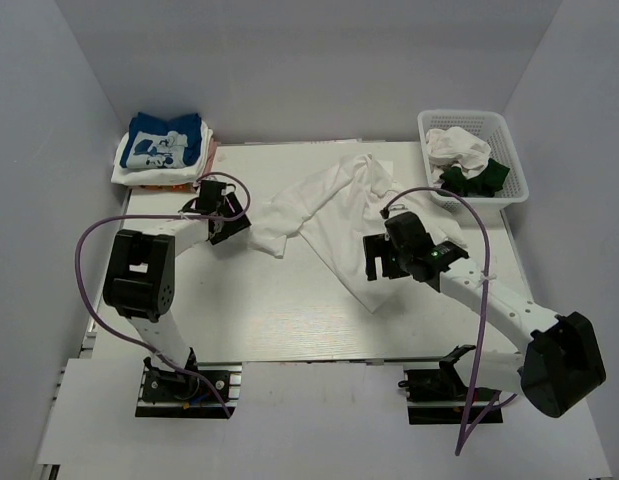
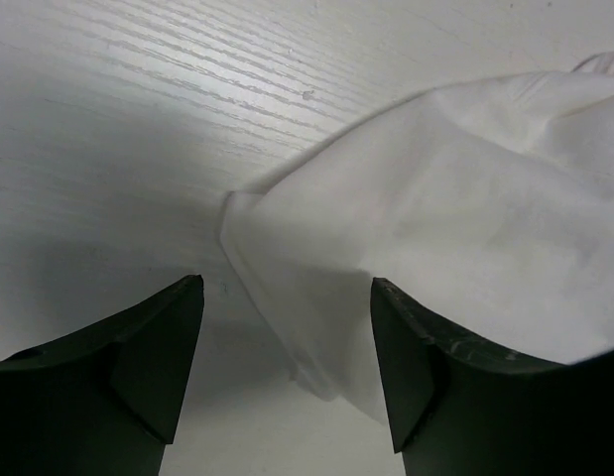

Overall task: Fold and stack the t-shirts
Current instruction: Flatten out the tshirt

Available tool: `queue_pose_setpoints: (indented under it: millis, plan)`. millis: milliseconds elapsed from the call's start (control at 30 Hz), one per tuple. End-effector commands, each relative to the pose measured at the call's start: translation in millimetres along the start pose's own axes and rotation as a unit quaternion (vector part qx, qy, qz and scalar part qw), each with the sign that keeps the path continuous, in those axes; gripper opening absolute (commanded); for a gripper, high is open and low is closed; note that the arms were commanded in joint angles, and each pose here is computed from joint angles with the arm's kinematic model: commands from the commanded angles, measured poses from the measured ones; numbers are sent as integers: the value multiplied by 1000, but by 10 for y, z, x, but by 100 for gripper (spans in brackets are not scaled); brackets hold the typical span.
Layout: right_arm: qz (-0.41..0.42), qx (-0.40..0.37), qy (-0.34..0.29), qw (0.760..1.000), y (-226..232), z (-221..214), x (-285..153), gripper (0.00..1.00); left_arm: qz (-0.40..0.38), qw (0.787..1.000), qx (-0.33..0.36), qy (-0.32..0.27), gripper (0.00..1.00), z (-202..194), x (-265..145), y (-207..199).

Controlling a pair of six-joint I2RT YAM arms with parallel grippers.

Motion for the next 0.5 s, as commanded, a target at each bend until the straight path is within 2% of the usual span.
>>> queue_pose_setpoints:
  millis: [0, 100, 133, 200, 233, 300, 333, 467]
  plan:
    - [-31, -4, 9, 999, -111, -100, -13, 90, -30, 999, -1, -18, 78, 125, 0, -74]
    - [-31, -18, 34, 999, -106, -184, 23, 90, -29, 1000, -3, -6, 67, 30, 87, -89]
    - [-28, -25, 41, 998, -85, -208, 45, 90, -55, 998, -3, -7, 52, 9, 90, -142]
    - [2, -36, 63, 997, -4, -292, 85, 90, -82, 997, 2, 5, 39, -98, 113, -219]
    - [12, -44, 78, 996, 34, -369, 125, 90, -87, 996, 2, 6, 29, -104, 137, -231]
    - [16, -39, 85, 996, 77, -403, 165, 90, -96, 995, 3, 4, 14, -94, 132, -253]
    - [10, -43, 99, 994, 80, -474, 216, 90, -96, 995, 3, 4, 0, -94, 132, -253]
    - [4, -42, 122, 992, 129, -612, 339, 90, -92, 996, 18, -1, 0, -57, -48, -230]
Point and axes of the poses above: each gripper's point midway between its finger pads, its own x axis out along the fingers, its own y axis along the line the jaws close on, z = x × y, the point moved 6 cm from there along -x, back along the fingers, and after that the axes turned 14 degrees about x, right-handed, at the moved point
